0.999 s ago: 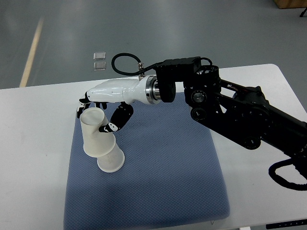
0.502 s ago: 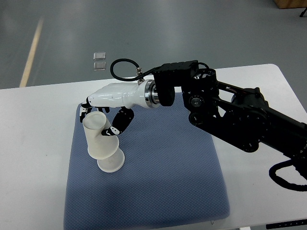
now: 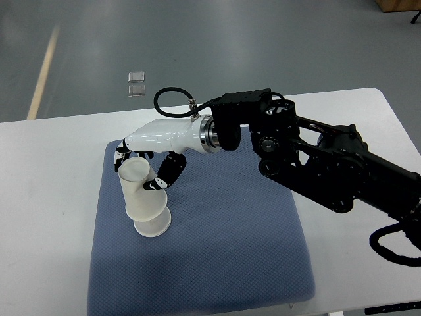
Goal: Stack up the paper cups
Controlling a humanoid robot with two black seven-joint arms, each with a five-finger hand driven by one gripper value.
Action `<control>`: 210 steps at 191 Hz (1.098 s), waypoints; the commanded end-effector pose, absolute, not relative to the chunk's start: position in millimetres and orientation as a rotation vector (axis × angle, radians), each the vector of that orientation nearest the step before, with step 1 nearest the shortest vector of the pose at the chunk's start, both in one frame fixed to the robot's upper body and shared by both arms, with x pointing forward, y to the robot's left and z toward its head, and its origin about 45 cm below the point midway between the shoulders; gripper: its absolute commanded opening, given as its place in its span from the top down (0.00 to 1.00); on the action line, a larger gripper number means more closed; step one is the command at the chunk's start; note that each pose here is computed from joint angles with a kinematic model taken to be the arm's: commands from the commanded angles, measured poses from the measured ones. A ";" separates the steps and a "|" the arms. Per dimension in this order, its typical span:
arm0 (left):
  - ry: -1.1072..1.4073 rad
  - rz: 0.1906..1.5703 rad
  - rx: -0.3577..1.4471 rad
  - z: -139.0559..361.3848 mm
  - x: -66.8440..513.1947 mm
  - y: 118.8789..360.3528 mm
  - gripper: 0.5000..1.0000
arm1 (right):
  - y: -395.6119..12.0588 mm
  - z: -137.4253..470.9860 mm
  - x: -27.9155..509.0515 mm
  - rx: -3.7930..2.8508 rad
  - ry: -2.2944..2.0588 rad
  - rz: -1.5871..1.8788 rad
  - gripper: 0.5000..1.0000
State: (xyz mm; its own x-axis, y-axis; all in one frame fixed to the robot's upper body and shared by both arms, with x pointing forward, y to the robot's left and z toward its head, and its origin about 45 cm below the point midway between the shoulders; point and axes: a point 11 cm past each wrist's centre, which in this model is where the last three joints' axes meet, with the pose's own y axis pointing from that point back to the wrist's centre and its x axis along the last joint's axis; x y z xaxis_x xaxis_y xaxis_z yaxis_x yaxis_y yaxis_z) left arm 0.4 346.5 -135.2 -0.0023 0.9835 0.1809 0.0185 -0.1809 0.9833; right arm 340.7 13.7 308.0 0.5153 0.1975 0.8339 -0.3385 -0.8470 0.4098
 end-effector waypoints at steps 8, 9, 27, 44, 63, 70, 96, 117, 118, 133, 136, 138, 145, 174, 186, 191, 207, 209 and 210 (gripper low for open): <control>1.134 1.336 1.354 -135.2 0.4 346.5 0.00 | 14.5 305.9 339.9 2.227 -0.116 1.318 0.51; 1.134 1.336 1.354 -135.2 0.4 346.5 0.00 | 14.5 305.9 339.9 2.227 -0.116 1.318 0.51; 1.134 1.336 1.354 -135.2 0.4 346.5 0.00 | 13.2 301.3 339.3 2.233 -0.116 1.302 0.33; 1.134 1.336 1.354 -135.2 0.4 346.5 0.00 | 13.1 300.7 338.8 2.238 -0.113 1.296 0.24; 1.134 1.336 1.354 -135.2 0.4 346.5 0.00 | 13.1 300.1 338.4 2.243 -0.111 1.290 0.21; 1.134 1.336 1.354 -135.2 0.4 346.5 0.00 | 12.5 300.0 338.7 2.242 -0.112 1.289 0.20; 1.134 1.336 1.354 -135.2 0.4 346.5 0.00 | 11.2 300.6 339.8 2.242 -0.117 1.287 0.20; 1.134 1.336 1.354 -135.2 0.4 346.5 0.00 | 5.7 304.3 344.7 2.251 -0.149 1.277 0.20; 1.134 1.336 1.354 -135.2 0.4 346.5 0.00 | 5.7 304.3 344.7 2.251 -0.149 1.277 0.20; 1.134 1.336 1.354 -135.2 0.4 346.5 0.00 | -1.6 306.3 351.1 2.291 -0.191 1.228 0.20; 1.134 1.336 1.354 -135.2 0.4 346.5 0.00 | -5.1 308.8 355.3 2.311 -0.226 1.208 0.20; 1.134 1.336 1.354 -135.2 0.4 346.5 0.00 | -5.1 308.8 355.3 2.311 -0.226 1.208 0.20; 1.134 1.336 1.354 -135.2 0.4 346.5 0.00 | -12.5 313.0 364.8 2.354 -0.306 1.161 0.20; 1.134 1.336 1.354 -135.2 0.4 346.5 0.00 | -47.3 316.7 394.1 2.471 -0.624 0.963 0.20; 1.134 1.336 1.354 -135.2 0.4 346.5 0.00 | -66.8 313.8 405.1 2.517 -0.770 0.850 0.20; 1.134 1.336 1.354 -135.2 0.4 346.5 0.00 | -76.8 310.9 409.6 2.548 -0.851 0.781 0.20; 1.134 1.336 1.354 -135.2 0.4 346.5 0.00 | -103.1 302.9 420.5 2.576 -1.049 0.635 0.20; 1.134 1.336 1.354 -135.2 0.4 346.5 0.00 | -106.5 301.7 422.2 2.578 -1.080 0.615 0.20; 1.134 1.336 1.354 -135.2 0.4 346.5 0.00 | -110.1 301.0 423.7 2.579 -1.107 0.596 0.20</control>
State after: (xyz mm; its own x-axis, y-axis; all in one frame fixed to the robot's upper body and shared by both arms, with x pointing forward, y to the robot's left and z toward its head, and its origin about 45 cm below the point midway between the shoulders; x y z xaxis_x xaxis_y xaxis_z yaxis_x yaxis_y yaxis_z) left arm 0.4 346.5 -135.2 -0.0023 0.9835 0.1809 0.0184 -0.1808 0.9833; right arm 409.1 -75.8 310.6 0.6686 -0.4381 0.6009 -0.6299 -0.7631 0.1445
